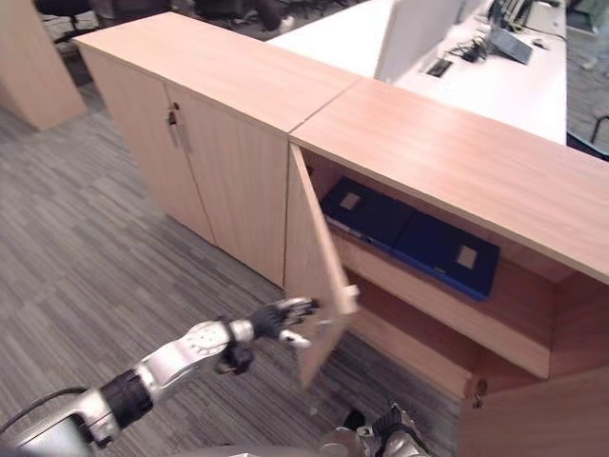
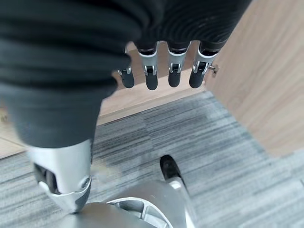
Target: Put the empty folder in the office cabinet
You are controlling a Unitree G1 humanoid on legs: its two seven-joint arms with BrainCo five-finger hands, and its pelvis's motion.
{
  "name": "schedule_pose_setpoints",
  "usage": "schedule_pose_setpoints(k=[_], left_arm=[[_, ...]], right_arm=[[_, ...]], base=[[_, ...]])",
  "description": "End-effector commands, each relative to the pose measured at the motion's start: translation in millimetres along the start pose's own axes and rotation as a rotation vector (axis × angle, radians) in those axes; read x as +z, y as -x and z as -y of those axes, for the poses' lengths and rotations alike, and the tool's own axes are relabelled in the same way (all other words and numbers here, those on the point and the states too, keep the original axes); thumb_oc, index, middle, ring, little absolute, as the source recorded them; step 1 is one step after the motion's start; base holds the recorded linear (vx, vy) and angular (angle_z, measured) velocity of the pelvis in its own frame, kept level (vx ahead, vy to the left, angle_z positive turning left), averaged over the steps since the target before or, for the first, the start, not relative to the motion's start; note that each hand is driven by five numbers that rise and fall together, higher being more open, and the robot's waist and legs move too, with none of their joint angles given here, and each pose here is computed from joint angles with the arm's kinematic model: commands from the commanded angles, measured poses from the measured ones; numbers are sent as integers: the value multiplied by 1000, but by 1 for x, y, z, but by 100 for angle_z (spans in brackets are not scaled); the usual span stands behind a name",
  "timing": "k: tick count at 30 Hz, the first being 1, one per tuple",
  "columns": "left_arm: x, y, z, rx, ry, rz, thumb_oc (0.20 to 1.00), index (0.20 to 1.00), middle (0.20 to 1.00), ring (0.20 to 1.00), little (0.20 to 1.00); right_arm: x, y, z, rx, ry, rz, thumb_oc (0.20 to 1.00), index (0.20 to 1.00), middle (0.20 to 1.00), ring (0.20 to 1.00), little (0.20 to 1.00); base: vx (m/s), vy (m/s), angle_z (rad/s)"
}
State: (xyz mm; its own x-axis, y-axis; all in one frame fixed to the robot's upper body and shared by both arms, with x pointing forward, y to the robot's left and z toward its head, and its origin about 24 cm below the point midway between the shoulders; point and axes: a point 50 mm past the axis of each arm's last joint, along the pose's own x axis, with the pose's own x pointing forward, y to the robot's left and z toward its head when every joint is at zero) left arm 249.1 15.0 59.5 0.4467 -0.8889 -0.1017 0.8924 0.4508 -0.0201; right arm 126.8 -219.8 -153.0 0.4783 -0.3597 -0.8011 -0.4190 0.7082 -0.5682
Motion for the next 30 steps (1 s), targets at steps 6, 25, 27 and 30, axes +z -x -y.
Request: schedule_pose_setpoints(k=[6,25,27,30], left_arm=[[28,-21,18,-86,35,156,1000,1000,1000,1000,1000],[-70,86,-41,411,168,-142,1000,1000,1000,1000,1000],[-101,107,-40,496,249,-243,1000,1000,1000,1000,1000],[-124,118,-36,558,326,-310,1000,1000,1000,1000,1000]], right_arm=[[-25,2,-8,50,-49,-120,1000,1000,1000,1000,1000],[-67,13,-19,131,-328,-325,1000,1000,1000,1000,1000],[-76,17,-26,149,-374,-358,1000,1000,1000,1000,1000],[-82,19,-27,151,-405,-385,1000,1000,1000,1000,1000]], base=[[-13,80,-5],[-41,-150,-57],[-28,-283,-50],[6,-280,-40]])
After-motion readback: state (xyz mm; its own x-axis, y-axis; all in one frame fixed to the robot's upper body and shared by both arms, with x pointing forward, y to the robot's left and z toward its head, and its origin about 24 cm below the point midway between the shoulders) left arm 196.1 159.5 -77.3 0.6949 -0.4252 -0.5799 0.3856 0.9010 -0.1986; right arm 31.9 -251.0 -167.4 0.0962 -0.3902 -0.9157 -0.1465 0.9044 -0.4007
